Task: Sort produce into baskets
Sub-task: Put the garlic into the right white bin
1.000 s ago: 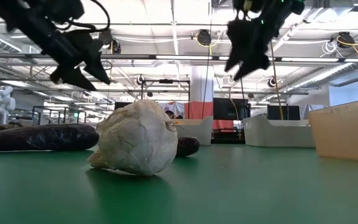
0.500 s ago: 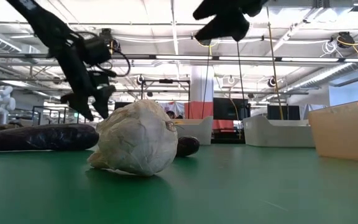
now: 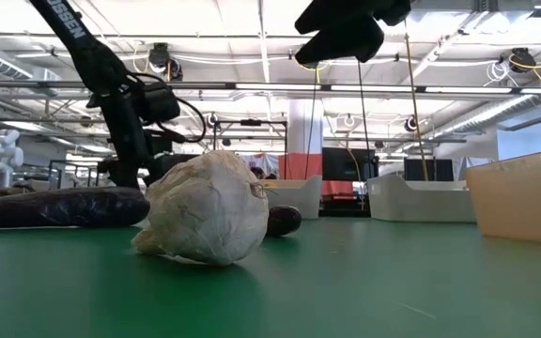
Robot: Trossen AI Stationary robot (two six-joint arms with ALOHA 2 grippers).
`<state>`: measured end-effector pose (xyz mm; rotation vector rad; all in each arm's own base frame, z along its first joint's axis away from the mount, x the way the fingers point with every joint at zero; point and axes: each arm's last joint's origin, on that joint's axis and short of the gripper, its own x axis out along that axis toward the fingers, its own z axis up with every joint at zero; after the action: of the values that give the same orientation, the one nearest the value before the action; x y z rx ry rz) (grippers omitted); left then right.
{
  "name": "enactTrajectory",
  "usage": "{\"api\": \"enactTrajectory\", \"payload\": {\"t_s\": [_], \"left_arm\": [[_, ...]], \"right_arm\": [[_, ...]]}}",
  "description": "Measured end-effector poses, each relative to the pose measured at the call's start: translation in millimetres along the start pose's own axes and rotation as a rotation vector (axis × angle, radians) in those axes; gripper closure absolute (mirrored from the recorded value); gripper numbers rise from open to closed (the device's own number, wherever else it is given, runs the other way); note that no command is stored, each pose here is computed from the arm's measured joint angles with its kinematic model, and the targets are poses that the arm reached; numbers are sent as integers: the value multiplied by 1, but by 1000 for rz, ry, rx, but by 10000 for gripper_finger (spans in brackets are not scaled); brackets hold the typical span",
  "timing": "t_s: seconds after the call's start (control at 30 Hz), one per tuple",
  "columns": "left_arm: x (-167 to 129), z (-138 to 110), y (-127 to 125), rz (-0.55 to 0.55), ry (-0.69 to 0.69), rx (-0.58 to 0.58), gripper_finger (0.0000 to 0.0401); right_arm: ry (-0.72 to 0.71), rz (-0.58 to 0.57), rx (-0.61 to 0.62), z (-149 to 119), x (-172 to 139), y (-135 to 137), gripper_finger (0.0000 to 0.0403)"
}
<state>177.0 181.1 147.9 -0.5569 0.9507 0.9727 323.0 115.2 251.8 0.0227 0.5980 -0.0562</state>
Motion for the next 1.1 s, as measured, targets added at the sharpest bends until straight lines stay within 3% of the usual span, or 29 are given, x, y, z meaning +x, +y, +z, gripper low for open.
{"api": "enactTrajectory", "payload": {"t_s": [0.7, 1.1], "left_arm": [[16, -5, 0, 12, 57, 0, 253], [9, -4, -1, -13, 47, 5, 272]], "right_arm": [[19, 5, 3, -4, 5, 2, 129], [21, 6, 2, -4, 5, 2, 129]]}}
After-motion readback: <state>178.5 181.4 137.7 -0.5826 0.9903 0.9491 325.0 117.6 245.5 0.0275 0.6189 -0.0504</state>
